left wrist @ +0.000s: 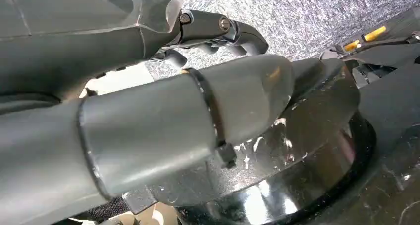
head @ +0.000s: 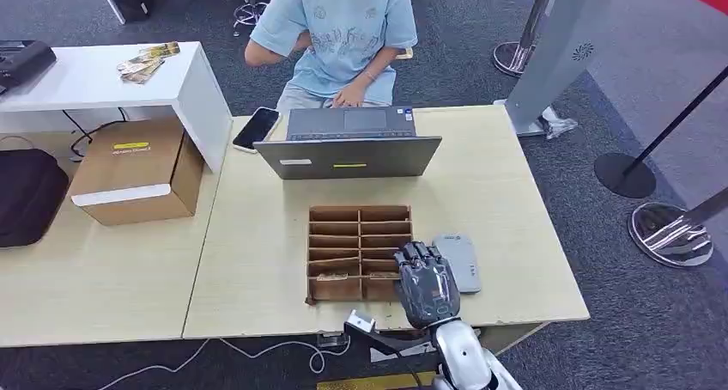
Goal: Pass the card to the sensor for recognition and then transmit it.
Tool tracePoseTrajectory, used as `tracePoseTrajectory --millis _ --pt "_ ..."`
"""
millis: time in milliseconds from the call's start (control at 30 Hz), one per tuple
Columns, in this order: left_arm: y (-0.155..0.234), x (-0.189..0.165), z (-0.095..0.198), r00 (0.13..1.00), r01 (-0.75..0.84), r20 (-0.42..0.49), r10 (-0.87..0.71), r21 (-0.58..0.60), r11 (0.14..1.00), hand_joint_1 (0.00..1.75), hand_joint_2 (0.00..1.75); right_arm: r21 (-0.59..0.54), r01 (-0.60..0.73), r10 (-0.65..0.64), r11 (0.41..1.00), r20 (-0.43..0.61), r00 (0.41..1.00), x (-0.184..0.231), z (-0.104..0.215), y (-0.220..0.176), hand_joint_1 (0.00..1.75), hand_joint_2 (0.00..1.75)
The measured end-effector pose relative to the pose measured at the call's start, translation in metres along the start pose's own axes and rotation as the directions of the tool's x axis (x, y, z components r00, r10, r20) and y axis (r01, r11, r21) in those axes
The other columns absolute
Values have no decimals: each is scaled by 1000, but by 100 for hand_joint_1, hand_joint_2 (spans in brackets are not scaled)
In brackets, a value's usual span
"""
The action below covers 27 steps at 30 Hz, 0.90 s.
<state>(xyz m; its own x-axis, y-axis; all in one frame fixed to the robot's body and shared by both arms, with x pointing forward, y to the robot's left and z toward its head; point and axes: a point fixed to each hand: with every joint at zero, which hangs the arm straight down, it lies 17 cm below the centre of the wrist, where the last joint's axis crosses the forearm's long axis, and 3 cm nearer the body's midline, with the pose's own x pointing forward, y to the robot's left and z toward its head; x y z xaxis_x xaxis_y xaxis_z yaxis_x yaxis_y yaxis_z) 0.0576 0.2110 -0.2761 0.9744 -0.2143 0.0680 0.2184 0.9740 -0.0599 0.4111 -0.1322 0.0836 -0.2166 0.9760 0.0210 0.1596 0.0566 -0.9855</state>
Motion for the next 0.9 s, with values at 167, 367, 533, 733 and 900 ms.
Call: tracePoseTrajectory --millis 167,367,533,733,900 --pt "0 0 0 1000 0 0 0 -1 1000 0 0 -5 5 -5 1000 13 1000 4 -2 -2 96 175" --pt "0 0 0 1000 2 0 -2 -2 1000 0 0 -6 6 -6 1000 13 1000 5 -3 -3 120 175" --pt "0 0 0 1000 5 0 -5 -2 1000 0 0 -6 6 -6 1000 3 1000 3 -3 -3 110 175" --pt "0 0 0 1000 7 0 -7 -2 1000 0 0 -4 6 -6 1000 -2 1000 2 -3 -3 131 175" --pt "0 0 0 1000 9 0 -9 -1 1000 0 0 -2 5 -5 1000 -9 1000 1 -2 -2 140 175"
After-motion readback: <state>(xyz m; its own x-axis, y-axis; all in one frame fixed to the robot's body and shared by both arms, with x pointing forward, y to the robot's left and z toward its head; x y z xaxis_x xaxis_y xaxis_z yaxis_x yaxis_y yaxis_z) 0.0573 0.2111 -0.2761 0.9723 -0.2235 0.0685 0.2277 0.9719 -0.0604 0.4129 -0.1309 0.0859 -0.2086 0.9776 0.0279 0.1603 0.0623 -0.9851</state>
